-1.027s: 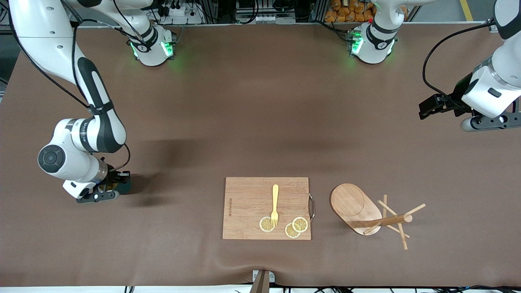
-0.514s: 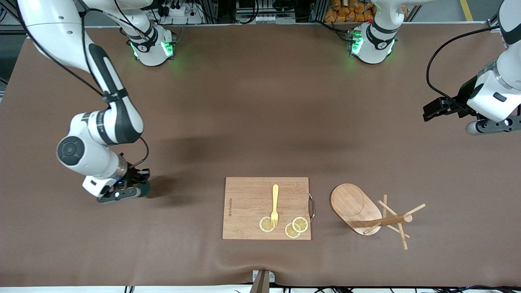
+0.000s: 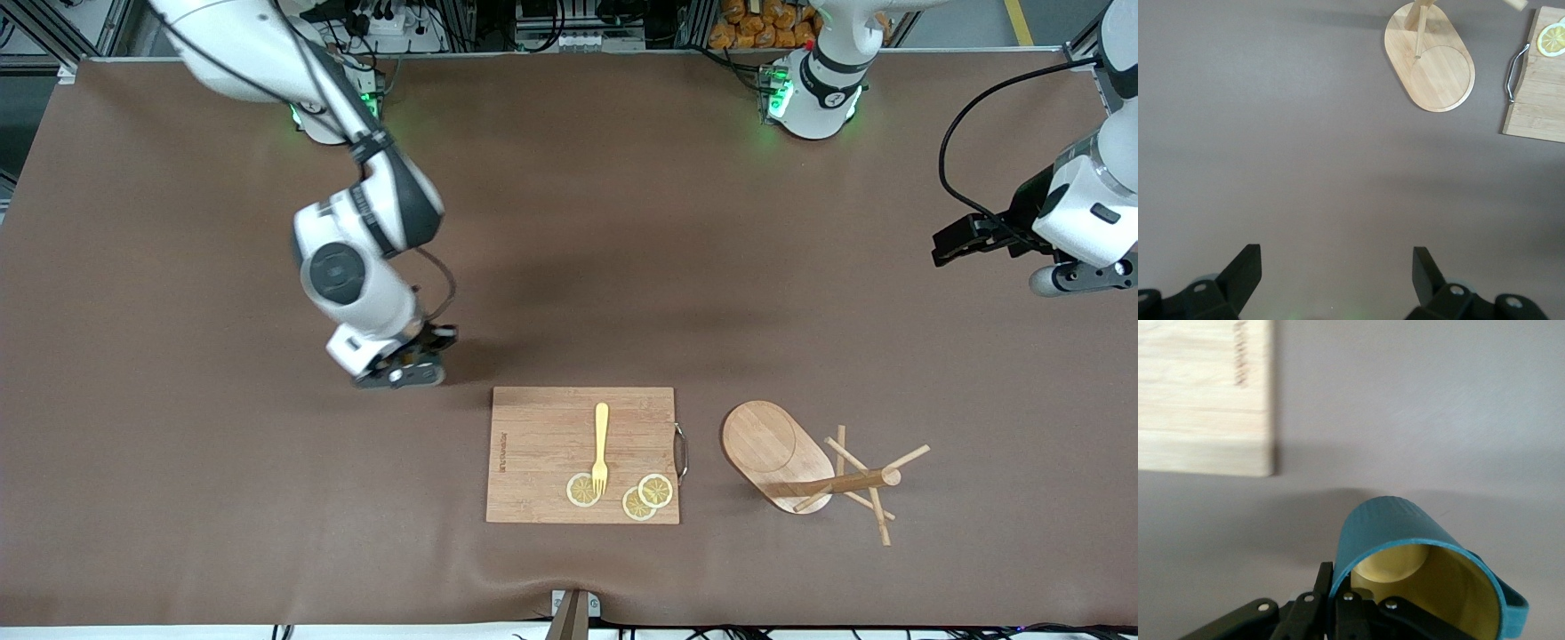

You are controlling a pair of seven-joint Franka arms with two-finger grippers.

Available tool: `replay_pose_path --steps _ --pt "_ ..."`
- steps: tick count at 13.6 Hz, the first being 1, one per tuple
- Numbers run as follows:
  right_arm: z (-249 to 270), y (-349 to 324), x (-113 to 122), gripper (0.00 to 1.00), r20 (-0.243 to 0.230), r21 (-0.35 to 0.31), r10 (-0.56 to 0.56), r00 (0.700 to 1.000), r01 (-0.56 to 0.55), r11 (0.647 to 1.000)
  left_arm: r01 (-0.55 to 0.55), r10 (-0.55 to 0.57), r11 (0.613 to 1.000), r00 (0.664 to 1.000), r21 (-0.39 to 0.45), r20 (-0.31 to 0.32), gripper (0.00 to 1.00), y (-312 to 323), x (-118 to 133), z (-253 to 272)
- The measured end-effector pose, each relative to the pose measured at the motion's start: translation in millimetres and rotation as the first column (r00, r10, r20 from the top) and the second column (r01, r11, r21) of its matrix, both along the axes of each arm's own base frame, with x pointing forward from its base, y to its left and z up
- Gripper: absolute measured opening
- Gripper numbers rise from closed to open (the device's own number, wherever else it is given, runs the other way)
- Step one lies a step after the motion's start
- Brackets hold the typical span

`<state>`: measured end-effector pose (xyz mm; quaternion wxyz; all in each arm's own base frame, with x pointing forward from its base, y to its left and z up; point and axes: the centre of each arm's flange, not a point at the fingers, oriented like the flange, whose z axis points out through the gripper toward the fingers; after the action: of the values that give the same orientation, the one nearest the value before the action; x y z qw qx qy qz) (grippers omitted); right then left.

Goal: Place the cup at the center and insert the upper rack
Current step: 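Lift the mug with the right gripper and carry it toward table center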

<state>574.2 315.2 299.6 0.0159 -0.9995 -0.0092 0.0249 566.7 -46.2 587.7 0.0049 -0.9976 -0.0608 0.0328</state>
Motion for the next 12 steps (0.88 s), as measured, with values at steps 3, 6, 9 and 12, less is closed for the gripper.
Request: replay_pose_path --steps 3,6,9,12 --pt "-0.5 76.8 -49.7 0.04 -0.007 -0.013 -0.103 0.995 0.103 0.995 0.001 -0.001 1.000 1.000 0.000 0.001 1.00 -0.6 0.2 0.0" --pt "0.6 136.1 -98.7 0.04 -0.006 -0.020 -0.150 0.989 0.150 0.988 0.003 -0.003 1.000 1.000 0.000 0.001 1.00 -1.9 0.1 0.0" --pt "0.5 185.3 -150.4 0.04 -0.008 -0.029 -0.201 0.980 0.200 0.979 0.010 -0.010 1.000 1.000 -0.001 0.001 1.00 -5.7 -0.3 0.1" --pt "-6.9 224.3 -199.5 0.04 -0.010 -0.041 -0.240 0.971 0.239 0.970 0.010 -0.010 1.000 1.000 -0.001 0.001 1.00 -5.8 -0.3 0.2"
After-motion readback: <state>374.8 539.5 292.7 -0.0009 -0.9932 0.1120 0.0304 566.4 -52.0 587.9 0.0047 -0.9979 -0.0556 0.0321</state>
